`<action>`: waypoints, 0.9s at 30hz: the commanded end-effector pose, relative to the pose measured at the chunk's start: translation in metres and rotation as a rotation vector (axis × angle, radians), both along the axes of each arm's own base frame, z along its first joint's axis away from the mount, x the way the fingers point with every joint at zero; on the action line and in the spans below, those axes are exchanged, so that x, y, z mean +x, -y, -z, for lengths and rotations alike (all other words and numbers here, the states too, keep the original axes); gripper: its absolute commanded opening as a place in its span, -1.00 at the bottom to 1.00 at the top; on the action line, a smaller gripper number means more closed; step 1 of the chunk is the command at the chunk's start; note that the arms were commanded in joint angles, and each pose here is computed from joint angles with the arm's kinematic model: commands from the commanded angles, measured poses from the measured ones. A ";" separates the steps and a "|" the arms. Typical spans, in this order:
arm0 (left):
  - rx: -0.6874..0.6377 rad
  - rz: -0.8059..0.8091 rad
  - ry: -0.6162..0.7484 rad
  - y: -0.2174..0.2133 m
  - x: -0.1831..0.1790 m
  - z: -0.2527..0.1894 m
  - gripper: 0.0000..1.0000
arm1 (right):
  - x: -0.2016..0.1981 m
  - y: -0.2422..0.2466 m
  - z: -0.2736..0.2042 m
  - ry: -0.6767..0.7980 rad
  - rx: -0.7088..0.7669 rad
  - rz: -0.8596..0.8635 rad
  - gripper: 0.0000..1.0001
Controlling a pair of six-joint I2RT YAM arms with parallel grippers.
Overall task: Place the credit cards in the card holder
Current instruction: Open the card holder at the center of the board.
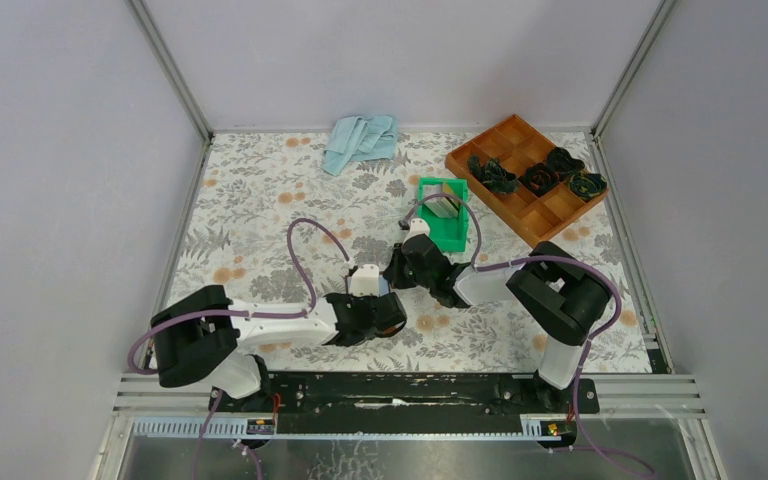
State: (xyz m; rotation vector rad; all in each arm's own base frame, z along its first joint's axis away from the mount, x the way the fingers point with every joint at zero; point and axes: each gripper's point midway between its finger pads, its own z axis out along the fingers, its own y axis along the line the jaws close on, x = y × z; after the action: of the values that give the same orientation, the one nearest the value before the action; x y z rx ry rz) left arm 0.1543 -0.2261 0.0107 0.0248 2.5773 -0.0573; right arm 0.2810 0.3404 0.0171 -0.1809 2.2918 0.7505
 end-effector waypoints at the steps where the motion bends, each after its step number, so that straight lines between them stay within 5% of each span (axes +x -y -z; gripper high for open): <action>1: 0.205 -0.022 0.002 -0.047 -0.002 0.016 -0.74 | 0.005 0.002 0.002 0.019 -0.055 -0.005 -0.85; 14: 0.198 -0.015 0.020 -0.044 0.003 0.014 -0.75 | -0.006 -0.021 -0.040 0.102 0.078 -0.122 -0.64; 27: 0.206 -0.011 0.070 -0.042 0.013 -0.003 -0.75 | -0.003 -0.017 -0.041 0.126 0.044 -0.118 -0.61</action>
State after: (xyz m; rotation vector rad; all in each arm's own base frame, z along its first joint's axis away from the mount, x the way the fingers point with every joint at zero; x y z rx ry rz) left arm 0.1671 -0.2061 0.0123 0.0439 2.5086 0.0801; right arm 0.2737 0.3484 0.0315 -0.3076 2.2471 0.7902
